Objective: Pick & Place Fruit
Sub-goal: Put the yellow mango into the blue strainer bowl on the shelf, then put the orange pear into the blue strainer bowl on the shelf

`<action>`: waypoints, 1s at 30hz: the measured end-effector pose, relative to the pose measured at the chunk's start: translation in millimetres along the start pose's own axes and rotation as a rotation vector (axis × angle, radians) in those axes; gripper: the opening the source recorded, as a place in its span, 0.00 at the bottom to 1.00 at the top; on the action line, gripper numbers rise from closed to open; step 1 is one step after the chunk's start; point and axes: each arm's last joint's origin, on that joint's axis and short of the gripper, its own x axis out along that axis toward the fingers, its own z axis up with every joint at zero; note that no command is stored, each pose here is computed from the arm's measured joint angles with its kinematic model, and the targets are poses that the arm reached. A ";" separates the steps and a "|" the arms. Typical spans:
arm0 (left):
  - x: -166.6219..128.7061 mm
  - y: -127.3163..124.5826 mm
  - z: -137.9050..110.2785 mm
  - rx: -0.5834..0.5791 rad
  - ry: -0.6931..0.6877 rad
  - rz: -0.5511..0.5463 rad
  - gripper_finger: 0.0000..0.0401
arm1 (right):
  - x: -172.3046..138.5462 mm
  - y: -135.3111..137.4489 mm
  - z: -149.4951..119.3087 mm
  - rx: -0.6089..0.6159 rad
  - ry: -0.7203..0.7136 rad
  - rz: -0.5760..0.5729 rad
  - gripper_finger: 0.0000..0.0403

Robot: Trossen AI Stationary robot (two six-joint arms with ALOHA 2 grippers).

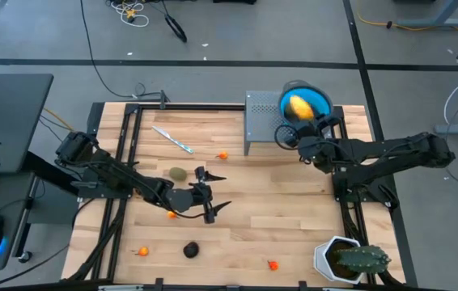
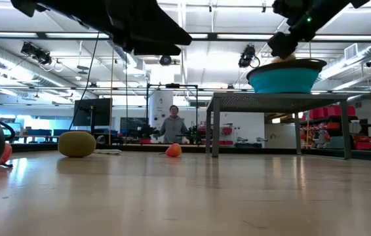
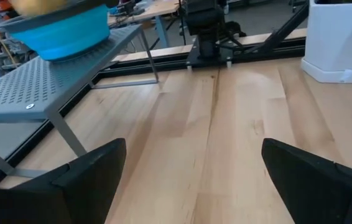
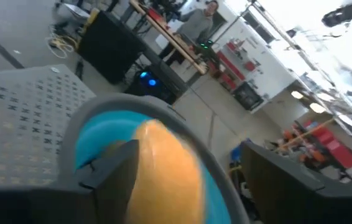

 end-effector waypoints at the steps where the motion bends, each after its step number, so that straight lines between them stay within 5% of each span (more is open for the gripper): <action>1: 0.1 0.1 0.0 -0.006 0.000 0.001 0.96 | 0.0 0.1 0.3 0.004 -0.002 0.005 0.73; 11: 9.4 18.1 -9.5 -0.157 0.072 0.168 0.96 | -12.5 3.4 12.6 0.105 -0.087 0.121 0.77; 16: 24.6 47.4 -22.9 -0.321 0.174 0.260 0.91 | -28.3 12.5 20.5 0.171 -0.207 0.453 0.77; 24: 41.2 81.2 -28.2 -0.243 0.249 0.234 0.84 | -58.2 27.8 21.8 0.200 -0.320 1.202 0.77; 30: 48.7 105.7 -37.2 -0.171 0.313 0.201 0.85 | -73.9 33.8 15.0 0.197 -0.293 1.423 0.77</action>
